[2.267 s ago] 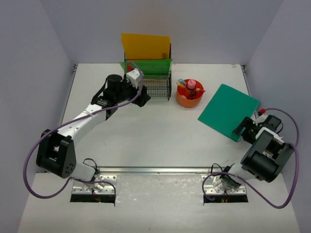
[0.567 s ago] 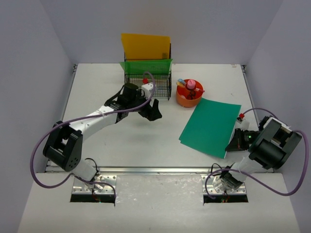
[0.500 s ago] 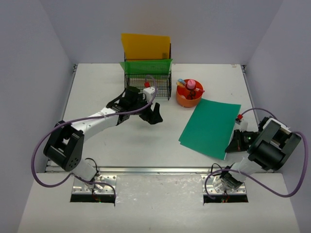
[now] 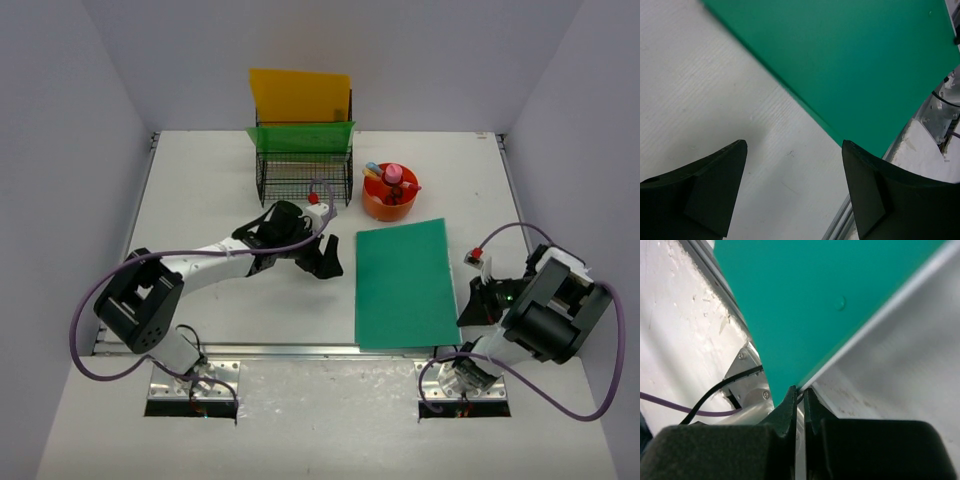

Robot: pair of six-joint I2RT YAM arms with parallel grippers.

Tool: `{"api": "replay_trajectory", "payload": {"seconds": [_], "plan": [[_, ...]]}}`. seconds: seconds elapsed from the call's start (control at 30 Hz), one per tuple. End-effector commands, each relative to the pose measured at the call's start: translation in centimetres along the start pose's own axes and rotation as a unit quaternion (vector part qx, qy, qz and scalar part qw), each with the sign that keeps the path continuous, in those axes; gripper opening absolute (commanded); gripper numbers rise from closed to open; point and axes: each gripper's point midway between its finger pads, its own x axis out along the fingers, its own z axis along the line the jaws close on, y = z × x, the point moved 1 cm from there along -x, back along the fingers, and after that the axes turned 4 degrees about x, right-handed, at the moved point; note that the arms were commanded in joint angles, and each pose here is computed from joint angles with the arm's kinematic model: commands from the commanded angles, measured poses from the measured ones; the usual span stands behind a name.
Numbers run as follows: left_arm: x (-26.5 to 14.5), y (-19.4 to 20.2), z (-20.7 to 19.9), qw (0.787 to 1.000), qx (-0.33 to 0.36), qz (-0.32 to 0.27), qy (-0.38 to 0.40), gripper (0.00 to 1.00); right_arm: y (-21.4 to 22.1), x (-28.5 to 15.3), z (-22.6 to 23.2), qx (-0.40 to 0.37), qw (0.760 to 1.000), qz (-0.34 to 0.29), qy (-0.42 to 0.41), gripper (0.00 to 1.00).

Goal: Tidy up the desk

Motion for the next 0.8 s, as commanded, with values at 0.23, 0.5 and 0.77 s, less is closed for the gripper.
{"api": "replay_trajectory", "payload": {"seconds": [0.23,0.5,0.77], "plan": [[-1.5,-0.4,-1.9,0.999,0.034,-0.043,0.002,0.78,-5.6,0.2,1.6,-0.237,0.968,-0.076,0.019,0.00],[-3.7,-4.3,-0.1,0.993,0.098,-0.059,-0.037,0.81,-8.5,1.4,0.4,-0.199,0.977,-0.074,0.033,0.14],[-2.4,0.1,2.2,0.997,-0.071,-0.036,-0.017,0.77,-11.9,2.2,-3.1,0.047,0.993,-0.109,-0.026,0.59]]}}
